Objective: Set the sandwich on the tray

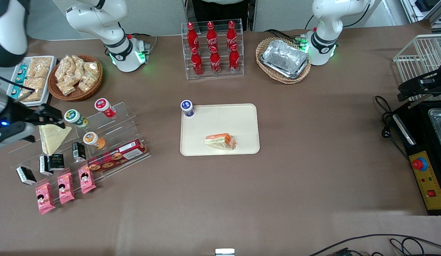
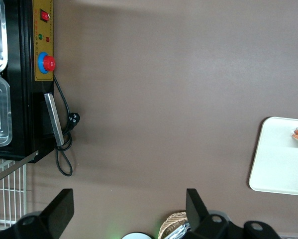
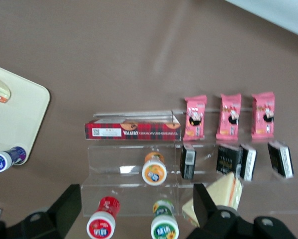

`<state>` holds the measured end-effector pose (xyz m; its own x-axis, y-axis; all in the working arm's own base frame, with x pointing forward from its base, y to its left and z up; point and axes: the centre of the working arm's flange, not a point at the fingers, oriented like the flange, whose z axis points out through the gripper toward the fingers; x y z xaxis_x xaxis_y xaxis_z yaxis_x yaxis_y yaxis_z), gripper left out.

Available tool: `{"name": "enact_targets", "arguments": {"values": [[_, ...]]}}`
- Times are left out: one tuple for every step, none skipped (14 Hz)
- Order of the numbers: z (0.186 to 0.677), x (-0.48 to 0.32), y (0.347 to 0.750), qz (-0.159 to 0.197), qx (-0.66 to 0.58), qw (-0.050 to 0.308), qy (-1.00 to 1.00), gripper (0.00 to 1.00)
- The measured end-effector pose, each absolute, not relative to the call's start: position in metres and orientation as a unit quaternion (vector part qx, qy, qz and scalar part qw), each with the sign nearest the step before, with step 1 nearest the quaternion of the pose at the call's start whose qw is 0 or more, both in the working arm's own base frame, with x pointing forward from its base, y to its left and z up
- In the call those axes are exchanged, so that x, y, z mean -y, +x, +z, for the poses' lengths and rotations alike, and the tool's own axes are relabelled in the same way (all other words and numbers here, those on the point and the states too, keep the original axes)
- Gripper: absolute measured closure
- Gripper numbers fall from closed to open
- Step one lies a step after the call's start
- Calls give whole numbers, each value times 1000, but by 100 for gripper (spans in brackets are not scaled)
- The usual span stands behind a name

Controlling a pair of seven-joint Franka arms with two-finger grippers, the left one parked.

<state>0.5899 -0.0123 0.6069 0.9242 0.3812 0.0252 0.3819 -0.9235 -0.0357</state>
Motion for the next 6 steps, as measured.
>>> {"name": "enact_targets", "arguments": {"values": [[610,23,585,-3,165,23,-986,0],[613,30,580,2,140,26,-990,0],[618,33,576,4,126,22,-992,0],[623,34,573,3,119,17,-993,0],[626,35,571,2,115,14,-993,0],[627,35,570,1,114,13,-993,0]]}}
